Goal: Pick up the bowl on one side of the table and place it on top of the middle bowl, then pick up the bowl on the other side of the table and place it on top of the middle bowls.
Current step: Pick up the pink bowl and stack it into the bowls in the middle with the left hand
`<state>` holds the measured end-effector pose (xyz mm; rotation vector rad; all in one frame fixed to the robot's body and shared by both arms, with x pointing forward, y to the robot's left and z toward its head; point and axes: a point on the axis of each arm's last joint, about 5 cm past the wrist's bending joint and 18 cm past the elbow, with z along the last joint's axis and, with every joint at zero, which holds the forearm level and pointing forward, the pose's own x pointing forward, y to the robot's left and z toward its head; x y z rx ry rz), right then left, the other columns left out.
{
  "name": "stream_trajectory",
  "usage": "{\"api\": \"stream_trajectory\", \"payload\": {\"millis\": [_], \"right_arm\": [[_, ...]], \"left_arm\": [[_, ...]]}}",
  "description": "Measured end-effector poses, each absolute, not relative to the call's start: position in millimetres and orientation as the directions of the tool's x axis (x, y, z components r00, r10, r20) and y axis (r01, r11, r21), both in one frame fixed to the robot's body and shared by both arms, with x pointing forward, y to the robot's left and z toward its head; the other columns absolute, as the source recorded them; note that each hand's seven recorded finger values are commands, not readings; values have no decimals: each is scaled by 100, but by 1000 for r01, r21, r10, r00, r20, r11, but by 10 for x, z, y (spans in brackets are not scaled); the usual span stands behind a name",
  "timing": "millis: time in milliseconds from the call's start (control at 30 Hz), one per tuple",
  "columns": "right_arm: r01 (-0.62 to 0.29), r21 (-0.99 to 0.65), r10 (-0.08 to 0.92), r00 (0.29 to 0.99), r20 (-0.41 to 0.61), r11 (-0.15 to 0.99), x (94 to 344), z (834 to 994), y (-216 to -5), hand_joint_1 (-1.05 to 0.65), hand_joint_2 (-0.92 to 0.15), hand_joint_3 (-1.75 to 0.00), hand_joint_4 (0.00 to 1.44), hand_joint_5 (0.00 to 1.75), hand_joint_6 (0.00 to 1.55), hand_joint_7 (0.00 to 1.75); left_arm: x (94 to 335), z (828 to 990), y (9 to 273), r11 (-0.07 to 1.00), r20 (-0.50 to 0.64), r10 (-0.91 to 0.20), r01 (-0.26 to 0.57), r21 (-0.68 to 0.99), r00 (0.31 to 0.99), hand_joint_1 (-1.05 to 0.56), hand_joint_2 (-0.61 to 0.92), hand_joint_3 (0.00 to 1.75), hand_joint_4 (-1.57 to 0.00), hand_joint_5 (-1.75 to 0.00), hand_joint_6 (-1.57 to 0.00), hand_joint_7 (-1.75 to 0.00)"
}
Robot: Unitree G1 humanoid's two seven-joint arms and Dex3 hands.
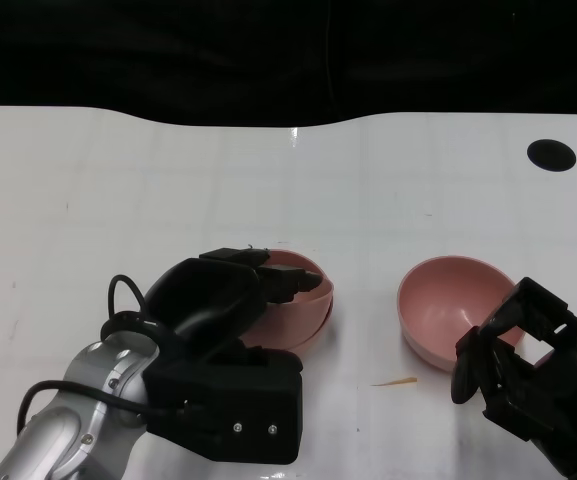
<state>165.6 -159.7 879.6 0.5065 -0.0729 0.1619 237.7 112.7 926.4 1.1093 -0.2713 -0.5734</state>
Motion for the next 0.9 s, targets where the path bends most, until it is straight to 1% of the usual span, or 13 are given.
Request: {"api": "stream_trajectory", "payload": {"millis": [67,167,200,267,333,400,533,667,900], "right_arm": [[-172,476,136,985,109,862,1656,8796,-1599,-8,-54,-109,87,174,80,141],[-173,475,136,984,110,863,1655,8796,-1608,-8,-54,-110,87,174,80,141],[-173,476,137,984,109,863,1655,8796,-1611,-8,-55,-108,88,173,81,140],[-173,475,142,985,101,863,1655,8794,-1615,-8,-56,-107,89,172,81,139],[-174,476,145,985,97,862,1655,8793,-1614,-8,-56,-107,88,173,81,139],[-174,476,145,985,98,862,1655,8794,-1614,-8,-55,-107,88,174,81,139],[-179,477,148,984,101,860,1655,8794,-1615,-9,-57,-106,87,174,79,140],[-178,477,148,984,101,861,1655,8794,-1614,-9,-57,-106,87,173,80,139],[-179,477,149,984,101,861,1655,8794,-1615,-9,-57,-105,87,174,80,139]], "left_arm": [[2374,9253,1117,323,-66,-562,292,900,824,-79,92,57,-21,-1,-43,-1],[2367,9217,1099,296,-87,-566,301,907,820,-82,92,63,-16,0,-40,0],[2365,9206,1095,289,-94,-568,304,908,818,-83,92,66,-11,0,-36,0],[2362,9187,1090,275,-108,-568,312,910,816,-85,92,71,-4,0,-30,0],[2359,9167,1087,256,-129,-565,322,912,815,-86,92,76,-1,0,-25,0],[2359,9145,1089,242,-143,-561,326,914,815,-87,92,81,0,0,-21,0],[2361,9108,1091,235,-158,-554,335,912,817,-87,92,84,0,0,-17,0],[2359,9057,1084,249,-156,-542,335,909,826,-88,92,88,0,0,-16,0],[2361,8980,1085,263,-166,-525,344,901,835,-89,92,90,0,0,-16,0]]}}
